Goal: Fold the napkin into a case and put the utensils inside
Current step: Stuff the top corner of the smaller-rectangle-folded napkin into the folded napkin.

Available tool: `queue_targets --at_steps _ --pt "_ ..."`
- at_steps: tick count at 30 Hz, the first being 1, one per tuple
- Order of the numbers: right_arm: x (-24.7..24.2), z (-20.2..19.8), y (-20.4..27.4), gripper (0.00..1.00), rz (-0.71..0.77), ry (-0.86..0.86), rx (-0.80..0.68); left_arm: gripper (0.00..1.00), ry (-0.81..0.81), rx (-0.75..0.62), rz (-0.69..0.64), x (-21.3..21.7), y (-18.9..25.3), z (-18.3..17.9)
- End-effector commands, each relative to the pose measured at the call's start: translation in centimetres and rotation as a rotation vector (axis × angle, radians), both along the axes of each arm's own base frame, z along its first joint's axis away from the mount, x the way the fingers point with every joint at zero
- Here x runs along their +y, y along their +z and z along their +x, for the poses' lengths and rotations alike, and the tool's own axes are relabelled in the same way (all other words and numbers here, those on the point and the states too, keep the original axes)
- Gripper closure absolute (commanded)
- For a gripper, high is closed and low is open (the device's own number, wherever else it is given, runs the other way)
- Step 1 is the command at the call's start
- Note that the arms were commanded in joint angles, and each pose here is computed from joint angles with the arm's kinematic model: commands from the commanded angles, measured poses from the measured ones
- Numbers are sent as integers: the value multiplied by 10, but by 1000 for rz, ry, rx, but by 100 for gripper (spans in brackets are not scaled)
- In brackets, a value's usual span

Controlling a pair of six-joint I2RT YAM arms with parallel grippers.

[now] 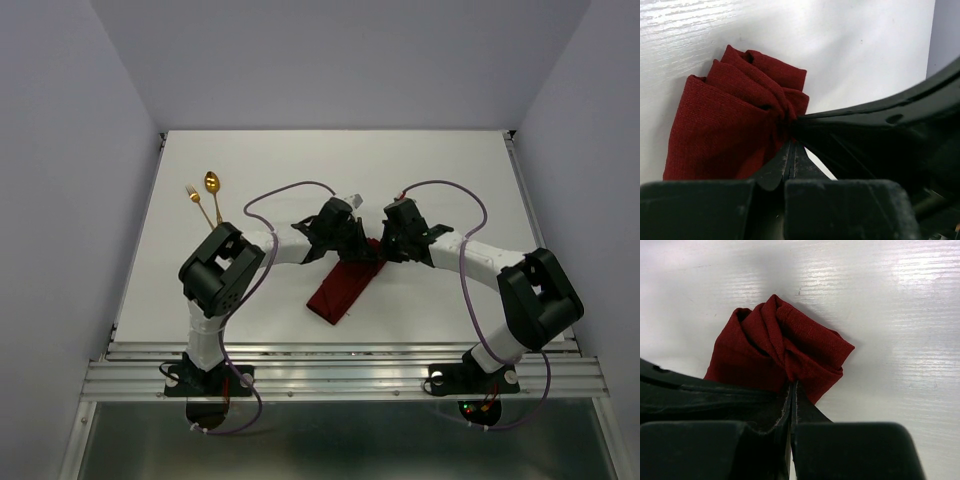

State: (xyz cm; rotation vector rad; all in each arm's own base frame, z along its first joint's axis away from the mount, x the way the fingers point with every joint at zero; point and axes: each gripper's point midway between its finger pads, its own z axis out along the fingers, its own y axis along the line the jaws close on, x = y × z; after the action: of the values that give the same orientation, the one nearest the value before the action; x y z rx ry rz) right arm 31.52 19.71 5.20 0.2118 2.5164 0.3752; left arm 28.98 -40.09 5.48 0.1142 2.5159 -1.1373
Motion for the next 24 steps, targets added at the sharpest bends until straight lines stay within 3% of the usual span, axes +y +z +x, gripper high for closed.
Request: queue_targets --at_steps 1,14,24 --pt "4 5 12 99 17 0 -53 100 -21 -81 -29 2 38 -2" --pt "6 3 18 99 40 3 -60 100 78 -117 60 0 31 35" --pt "8 6 21 99 45 5 -64 100 63 -99 98 -7 15 43"
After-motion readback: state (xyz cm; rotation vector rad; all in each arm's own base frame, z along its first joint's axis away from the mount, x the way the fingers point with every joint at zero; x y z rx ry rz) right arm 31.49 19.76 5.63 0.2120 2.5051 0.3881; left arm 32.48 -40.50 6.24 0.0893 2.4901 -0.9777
